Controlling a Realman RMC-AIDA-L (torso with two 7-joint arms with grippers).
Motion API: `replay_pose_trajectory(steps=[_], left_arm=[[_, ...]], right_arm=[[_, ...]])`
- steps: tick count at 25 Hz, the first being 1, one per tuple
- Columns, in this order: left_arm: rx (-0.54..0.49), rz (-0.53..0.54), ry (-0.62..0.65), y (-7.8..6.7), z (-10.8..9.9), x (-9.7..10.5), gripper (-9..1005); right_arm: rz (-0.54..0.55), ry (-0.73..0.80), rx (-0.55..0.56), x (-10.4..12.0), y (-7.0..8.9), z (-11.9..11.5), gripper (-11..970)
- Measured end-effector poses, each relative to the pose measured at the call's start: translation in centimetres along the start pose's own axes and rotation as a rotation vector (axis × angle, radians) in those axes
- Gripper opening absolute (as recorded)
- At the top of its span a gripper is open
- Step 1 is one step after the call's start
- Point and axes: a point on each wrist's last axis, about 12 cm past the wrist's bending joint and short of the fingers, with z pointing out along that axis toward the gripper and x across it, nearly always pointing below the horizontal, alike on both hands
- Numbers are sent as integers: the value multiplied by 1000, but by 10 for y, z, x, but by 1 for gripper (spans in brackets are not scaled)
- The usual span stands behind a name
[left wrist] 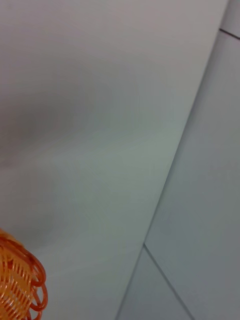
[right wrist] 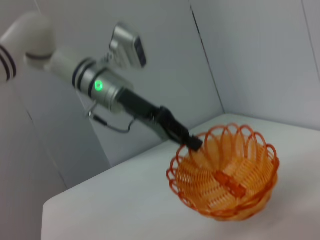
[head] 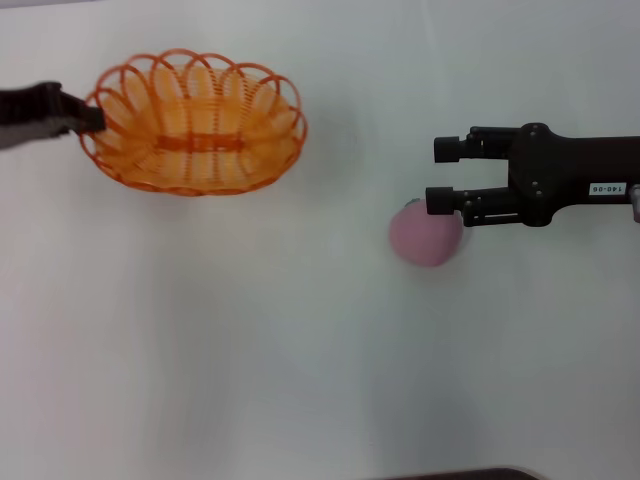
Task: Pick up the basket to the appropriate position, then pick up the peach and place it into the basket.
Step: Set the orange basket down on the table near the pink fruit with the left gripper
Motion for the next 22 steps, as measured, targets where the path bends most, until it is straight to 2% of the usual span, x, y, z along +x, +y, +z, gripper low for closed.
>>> replay_pose_trajectory(steps=[3, 6, 13, 22], left_arm=[[62, -95, -32, 13, 8, 17, 56], [64, -119, -37, 18, 8, 23, 57], [66, -156, -1, 24, 20, 35, 60], [60, -160, 1, 26, 26, 38, 64]], right_arm=[[0, -11, 7, 0, 0, -2, 782], [1, -15, 10, 0, 0, -3, 781], [1, -16, 13, 1, 0, -4, 780], [0, -16, 12, 1, 0, -3, 778]])
